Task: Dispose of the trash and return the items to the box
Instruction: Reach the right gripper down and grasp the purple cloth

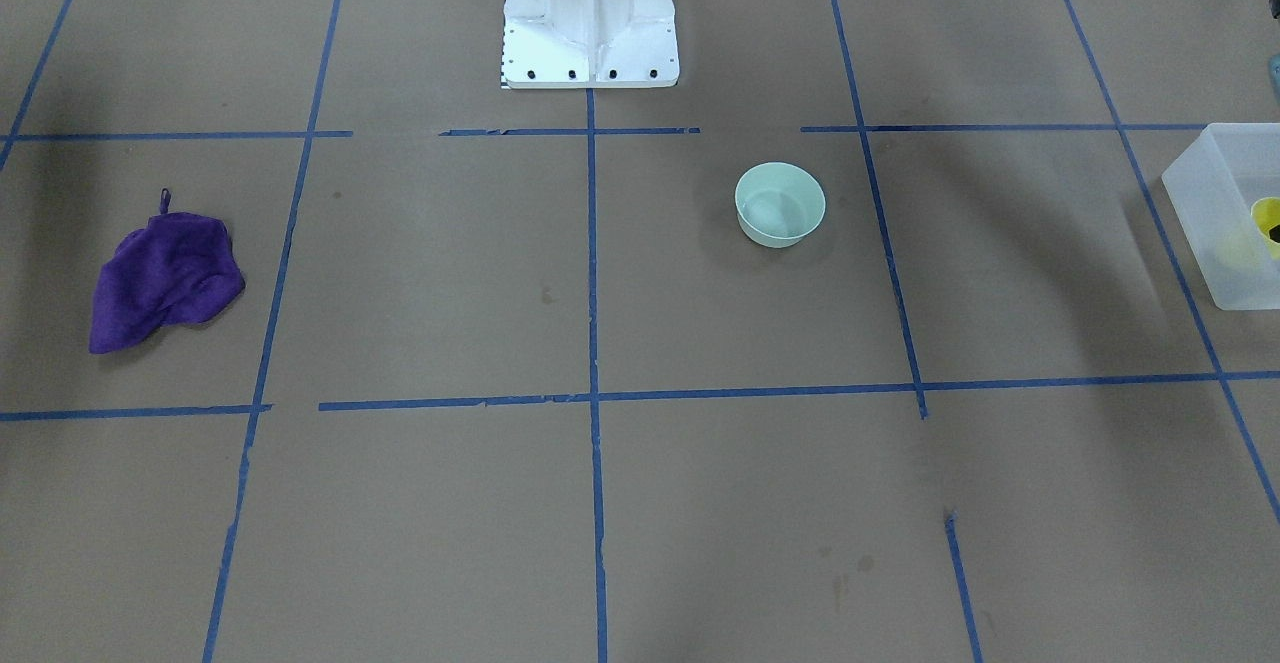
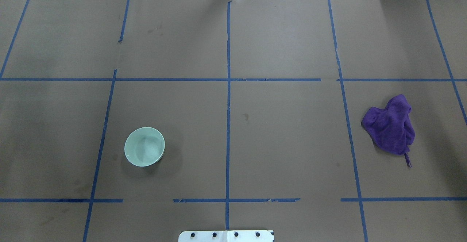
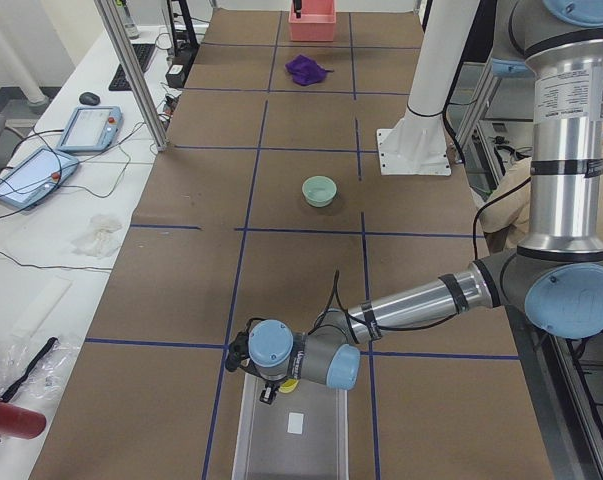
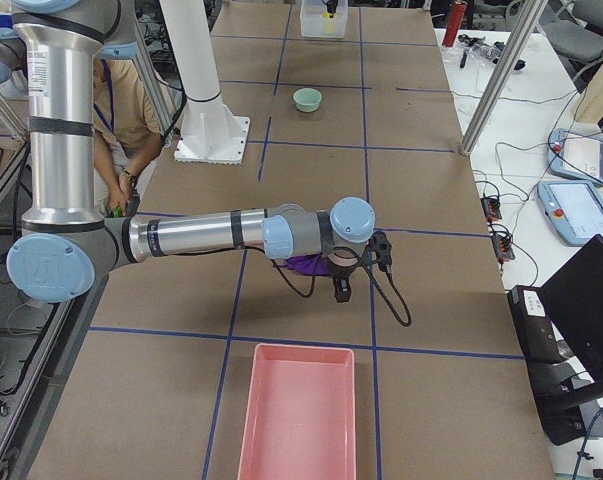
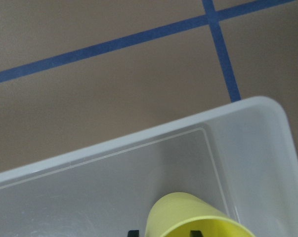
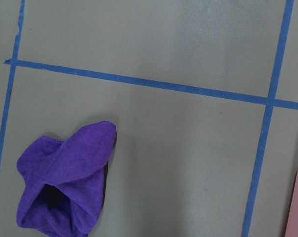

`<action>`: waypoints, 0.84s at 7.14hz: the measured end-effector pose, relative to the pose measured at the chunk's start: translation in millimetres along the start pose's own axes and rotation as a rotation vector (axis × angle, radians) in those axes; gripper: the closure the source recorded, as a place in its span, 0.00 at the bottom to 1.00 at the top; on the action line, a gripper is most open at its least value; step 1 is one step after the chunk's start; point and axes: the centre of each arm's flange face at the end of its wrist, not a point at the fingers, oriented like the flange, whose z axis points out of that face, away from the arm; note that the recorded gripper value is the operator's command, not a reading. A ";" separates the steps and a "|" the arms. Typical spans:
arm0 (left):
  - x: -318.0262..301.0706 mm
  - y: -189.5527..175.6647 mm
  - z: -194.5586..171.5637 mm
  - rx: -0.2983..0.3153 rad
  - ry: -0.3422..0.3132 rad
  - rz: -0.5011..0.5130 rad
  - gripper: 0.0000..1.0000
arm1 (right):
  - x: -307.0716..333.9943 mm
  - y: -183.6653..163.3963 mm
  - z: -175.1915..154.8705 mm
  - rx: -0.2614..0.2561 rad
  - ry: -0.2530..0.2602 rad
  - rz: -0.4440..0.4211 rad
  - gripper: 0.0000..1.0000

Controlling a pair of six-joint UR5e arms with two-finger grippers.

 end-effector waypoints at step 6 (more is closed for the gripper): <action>146.6 -88.3 -173.1 0.140 -0.009 -0.145 0.29 | -96.8 18.5 92.3 0.050 0.013 0.290 0.00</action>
